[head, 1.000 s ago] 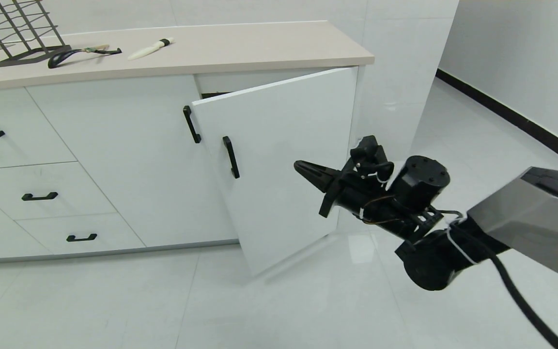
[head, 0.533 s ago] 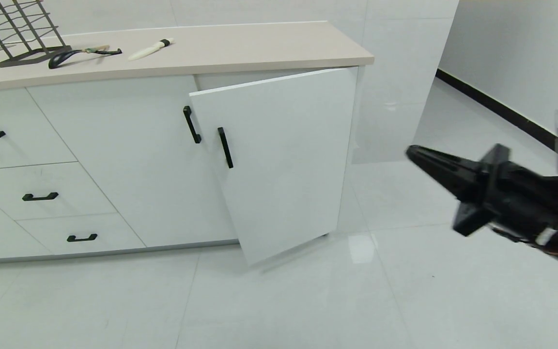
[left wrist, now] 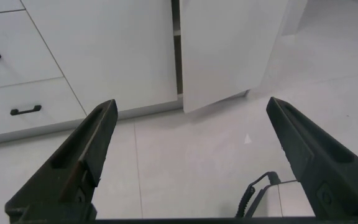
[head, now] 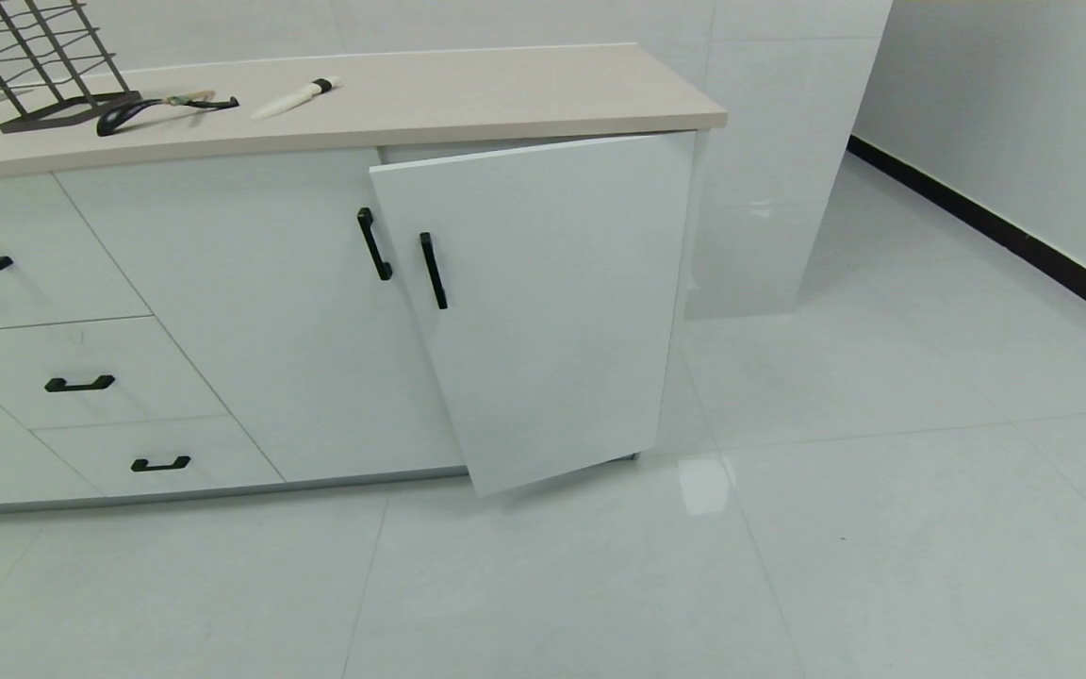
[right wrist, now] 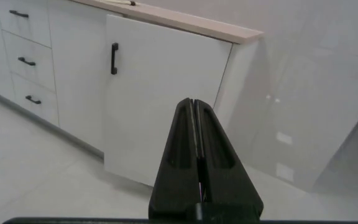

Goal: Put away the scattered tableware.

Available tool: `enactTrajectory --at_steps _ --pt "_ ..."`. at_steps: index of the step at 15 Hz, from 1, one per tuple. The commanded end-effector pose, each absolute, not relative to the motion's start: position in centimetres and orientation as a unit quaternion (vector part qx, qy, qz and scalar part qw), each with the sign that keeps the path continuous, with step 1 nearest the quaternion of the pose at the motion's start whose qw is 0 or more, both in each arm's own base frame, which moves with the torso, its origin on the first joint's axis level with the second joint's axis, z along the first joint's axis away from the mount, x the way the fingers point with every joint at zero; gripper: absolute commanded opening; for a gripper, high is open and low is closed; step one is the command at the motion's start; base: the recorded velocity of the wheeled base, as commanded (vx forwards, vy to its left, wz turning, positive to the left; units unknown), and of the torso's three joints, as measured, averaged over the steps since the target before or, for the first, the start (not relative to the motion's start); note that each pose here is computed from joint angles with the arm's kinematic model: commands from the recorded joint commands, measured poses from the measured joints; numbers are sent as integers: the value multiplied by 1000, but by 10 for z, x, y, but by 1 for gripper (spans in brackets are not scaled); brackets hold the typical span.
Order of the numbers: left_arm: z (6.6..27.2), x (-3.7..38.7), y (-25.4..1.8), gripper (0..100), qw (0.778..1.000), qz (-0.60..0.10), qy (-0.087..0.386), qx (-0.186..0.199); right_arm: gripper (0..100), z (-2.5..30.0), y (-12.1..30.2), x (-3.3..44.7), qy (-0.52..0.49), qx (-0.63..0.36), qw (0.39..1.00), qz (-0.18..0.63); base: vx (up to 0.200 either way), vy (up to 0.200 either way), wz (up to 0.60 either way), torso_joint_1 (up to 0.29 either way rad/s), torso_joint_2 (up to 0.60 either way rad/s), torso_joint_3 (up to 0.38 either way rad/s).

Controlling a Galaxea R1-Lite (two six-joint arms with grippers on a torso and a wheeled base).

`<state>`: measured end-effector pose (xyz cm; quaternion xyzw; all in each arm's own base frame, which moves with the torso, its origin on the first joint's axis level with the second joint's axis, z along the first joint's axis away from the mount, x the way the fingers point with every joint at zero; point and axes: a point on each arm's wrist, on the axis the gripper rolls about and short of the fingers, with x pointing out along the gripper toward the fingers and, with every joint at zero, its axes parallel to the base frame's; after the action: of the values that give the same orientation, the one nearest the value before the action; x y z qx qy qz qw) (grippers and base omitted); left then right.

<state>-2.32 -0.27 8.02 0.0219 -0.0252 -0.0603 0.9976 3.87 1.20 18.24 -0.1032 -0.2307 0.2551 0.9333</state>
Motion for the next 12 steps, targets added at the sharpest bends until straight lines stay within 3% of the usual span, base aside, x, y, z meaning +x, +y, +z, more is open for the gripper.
enactTrajectory --at_steps 1,4,5,7,9,12 --pt "80 -23 -3 100 998 -60 -25 22 0 147 12 -27 -273 -115 928 229 0 0 0 0 0 0" --pt "80 -23 -3 100 997 -60 -26 33 0 114 11 -33 -201 -88 949 226 0 0 0 0 0 0" --pt "80 -23 -3 100 997 -58 -26 33 0 97 9 -27 -112 -63 974 185 0 0 0 0 0 0" --pt "80 -23 -2 100 998 -48 -25 31 0 75 0 -23 8 -57 998 -1 100 0 0 6 -1 4" --pt "80 -23 -2 100 998 -43 -25 31 0 76 1 -23 -2 -33 999 11 200 0 0 2 5 5" --pt "80 -23 -2 100 998 -43 -25 31 0 76 1 -23 -2 -14 1000 9 200 200 0 -4 -2 4"
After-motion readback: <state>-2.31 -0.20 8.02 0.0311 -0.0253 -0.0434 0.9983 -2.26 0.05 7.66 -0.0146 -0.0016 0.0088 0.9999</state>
